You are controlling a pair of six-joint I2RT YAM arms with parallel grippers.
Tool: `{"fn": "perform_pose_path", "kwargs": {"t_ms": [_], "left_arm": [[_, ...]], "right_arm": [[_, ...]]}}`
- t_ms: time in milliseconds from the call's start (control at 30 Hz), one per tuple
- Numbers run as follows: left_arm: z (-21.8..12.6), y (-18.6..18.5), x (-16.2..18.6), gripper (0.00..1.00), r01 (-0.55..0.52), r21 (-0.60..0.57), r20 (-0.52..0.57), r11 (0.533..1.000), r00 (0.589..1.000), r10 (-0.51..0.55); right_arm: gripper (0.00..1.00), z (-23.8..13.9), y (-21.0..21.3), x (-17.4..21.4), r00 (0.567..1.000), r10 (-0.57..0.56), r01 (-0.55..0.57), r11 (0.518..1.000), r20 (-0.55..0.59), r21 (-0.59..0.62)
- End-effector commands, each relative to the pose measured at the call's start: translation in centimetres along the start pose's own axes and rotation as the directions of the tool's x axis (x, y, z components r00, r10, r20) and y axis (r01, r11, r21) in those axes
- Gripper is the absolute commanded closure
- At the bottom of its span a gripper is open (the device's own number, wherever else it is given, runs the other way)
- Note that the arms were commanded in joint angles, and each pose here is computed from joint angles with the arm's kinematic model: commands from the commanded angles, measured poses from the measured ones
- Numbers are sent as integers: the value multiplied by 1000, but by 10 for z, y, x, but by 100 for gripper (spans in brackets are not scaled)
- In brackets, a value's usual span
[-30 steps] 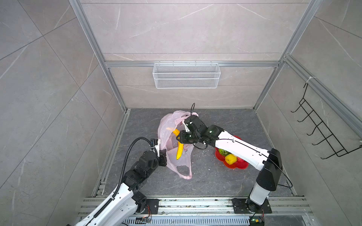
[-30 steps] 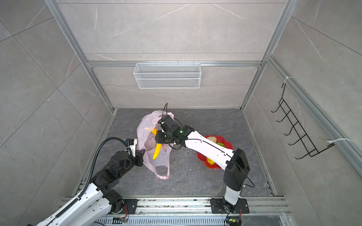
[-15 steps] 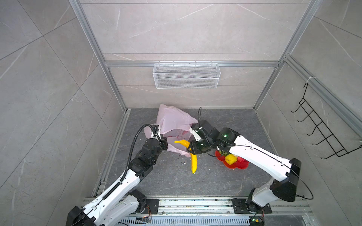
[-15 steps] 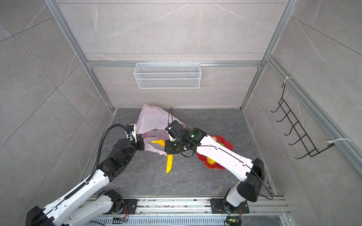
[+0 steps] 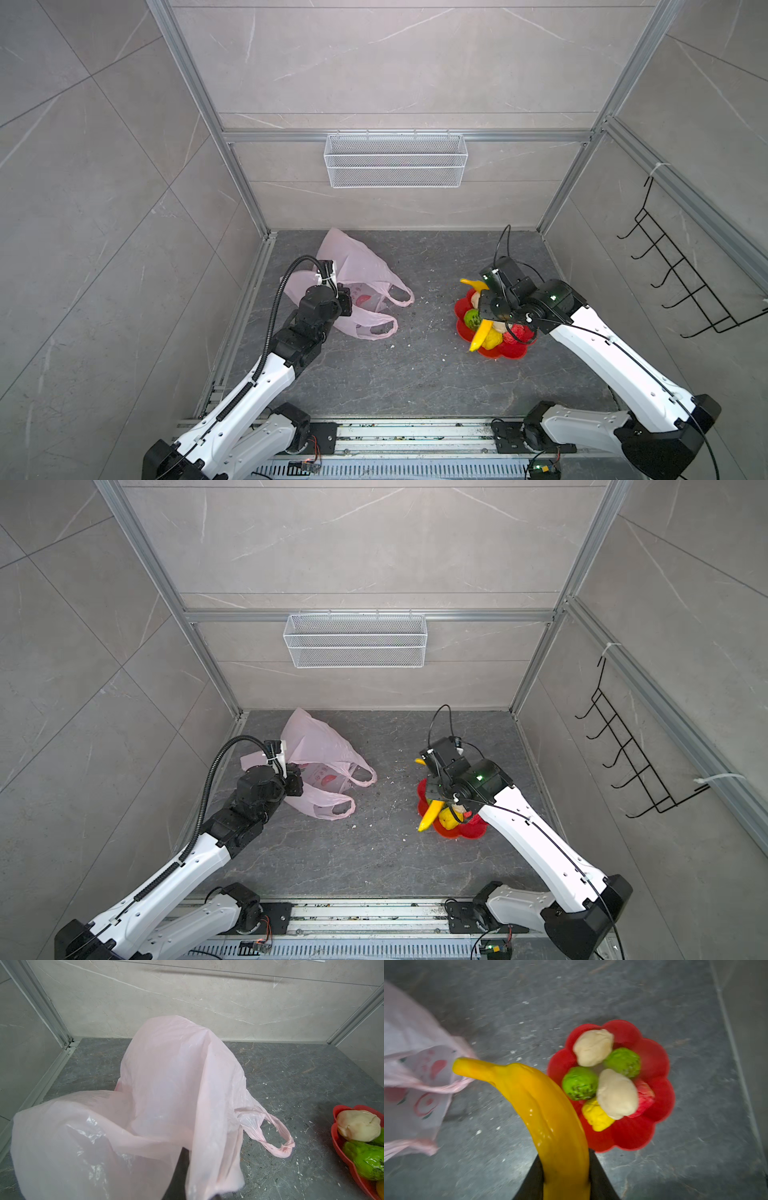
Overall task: Take the fake fruits out of the plastic bag
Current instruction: 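Carry the banana over the red bowl while the left gripper releases the bag, then lower the banana onto the fruits in the red bowl and open the right gripper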
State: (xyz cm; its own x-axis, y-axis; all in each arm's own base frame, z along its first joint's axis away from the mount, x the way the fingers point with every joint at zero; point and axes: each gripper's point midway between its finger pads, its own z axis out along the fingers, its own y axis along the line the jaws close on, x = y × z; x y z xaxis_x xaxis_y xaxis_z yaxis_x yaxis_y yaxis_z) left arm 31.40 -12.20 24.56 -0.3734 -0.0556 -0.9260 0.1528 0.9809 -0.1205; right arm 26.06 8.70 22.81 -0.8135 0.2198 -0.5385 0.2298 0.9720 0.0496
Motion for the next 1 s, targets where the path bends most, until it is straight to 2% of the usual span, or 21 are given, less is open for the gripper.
{"fn": "perform_pose_path", "kwargs": {"t_ms": [0,67,167,367,600,967], "left_arm": [[-8,-4,-5,93,43,38,17,998,999,-44],[-7,-5,-2,93,43,46,10,998,999,-44],[-6,-7,1,93,41,56,-3,998,999,-41],[-5,-5,8,93,38,51,-10,998,999,-37],[-3,-6,11,93,49,56,-23,997,999,-47],[0,-8,14,93,65,64,-33,996,997,-63]], "right_arm": [[85,17,-44,-3,984,170,-176,978,60,108],[85,34,-61,3,966,256,-259,957,39,132],[85,46,-79,10,952,306,-305,936,22,176],[84,64,-99,13,945,326,-317,922,-8,222],[82,94,-102,21,940,331,-304,922,-78,241],[78,105,-109,34,943,315,-279,924,-106,263]]}}
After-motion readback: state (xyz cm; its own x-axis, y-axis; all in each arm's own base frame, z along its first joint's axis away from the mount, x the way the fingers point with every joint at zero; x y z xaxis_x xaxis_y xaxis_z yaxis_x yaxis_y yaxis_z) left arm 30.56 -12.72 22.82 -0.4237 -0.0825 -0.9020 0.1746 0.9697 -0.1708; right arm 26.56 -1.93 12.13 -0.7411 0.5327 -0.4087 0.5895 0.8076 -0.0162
